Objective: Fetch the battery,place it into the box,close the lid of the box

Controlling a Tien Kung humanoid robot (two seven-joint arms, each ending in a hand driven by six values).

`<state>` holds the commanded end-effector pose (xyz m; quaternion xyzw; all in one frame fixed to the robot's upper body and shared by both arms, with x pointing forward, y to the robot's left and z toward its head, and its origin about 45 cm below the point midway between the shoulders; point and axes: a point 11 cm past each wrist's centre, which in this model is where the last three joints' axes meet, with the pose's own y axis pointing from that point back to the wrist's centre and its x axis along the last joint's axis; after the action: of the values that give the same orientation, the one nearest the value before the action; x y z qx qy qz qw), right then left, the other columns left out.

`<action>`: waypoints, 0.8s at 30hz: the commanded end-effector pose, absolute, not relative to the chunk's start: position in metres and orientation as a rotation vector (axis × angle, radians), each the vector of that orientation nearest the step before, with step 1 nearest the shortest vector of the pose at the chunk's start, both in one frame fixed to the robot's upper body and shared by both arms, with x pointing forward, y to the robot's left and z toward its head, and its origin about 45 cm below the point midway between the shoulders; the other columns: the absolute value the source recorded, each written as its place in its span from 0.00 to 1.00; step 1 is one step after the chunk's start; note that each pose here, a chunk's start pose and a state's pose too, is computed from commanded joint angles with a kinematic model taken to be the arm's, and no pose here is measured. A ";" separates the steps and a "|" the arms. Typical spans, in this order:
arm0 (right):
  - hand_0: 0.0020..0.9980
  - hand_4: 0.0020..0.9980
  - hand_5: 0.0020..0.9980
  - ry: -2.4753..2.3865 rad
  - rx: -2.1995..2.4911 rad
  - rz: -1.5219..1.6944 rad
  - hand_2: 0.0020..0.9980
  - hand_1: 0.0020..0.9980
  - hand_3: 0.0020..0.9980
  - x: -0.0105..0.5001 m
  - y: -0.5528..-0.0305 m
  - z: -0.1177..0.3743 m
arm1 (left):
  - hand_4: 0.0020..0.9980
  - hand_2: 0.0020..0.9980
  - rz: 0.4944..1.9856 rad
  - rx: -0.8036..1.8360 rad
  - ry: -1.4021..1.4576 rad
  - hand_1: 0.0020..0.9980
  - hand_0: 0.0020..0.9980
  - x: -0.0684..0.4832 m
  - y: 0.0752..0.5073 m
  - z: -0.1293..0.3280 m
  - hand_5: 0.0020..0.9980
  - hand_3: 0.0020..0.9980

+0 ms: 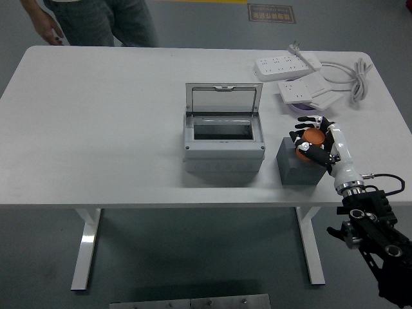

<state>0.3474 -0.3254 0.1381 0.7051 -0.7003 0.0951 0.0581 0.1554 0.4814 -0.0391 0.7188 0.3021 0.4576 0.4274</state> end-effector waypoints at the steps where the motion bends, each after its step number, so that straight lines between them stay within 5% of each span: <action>1: 0.56 0.80 0.13 -2.120 2.136 0.290 0.53 0.51 0.57 0.348 -0.325 0.138 | 0.50 0.57 1.143 1.797 0.753 0.70 0.63 0.156 0.482 -0.039 0.00 0.54; 16: 0.57 0.78 0.16 -2.115 2.109 0.289 0.54 0.51 0.58 0.350 -0.328 0.134 | 0.50 0.57 1.145 1.804 0.736 0.70 0.63 0.160 0.483 -0.037 0.00 0.54; 17: 0.60 0.61 0.13 -2.115 2.108 0.287 0.54 0.52 0.58 0.351 -0.328 0.133 | 0.50 0.57 1.145 1.804 0.736 0.70 0.63 0.160 0.483 -0.037 0.00 0.54; 24: 0.61 0.54 0.16 -2.126 2.100 0.290 0.52 0.50 0.55 0.353 -0.327 0.135 | 0.50 0.57 1.148 1.803 0.735 0.70 0.63 0.161 0.482 -0.037 0.00 0.54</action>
<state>0.3531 -0.3271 0.1347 0.6976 -0.7065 0.0964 0.0695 0.1607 0.4819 -0.0371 0.7214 0.2942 0.4593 0.4267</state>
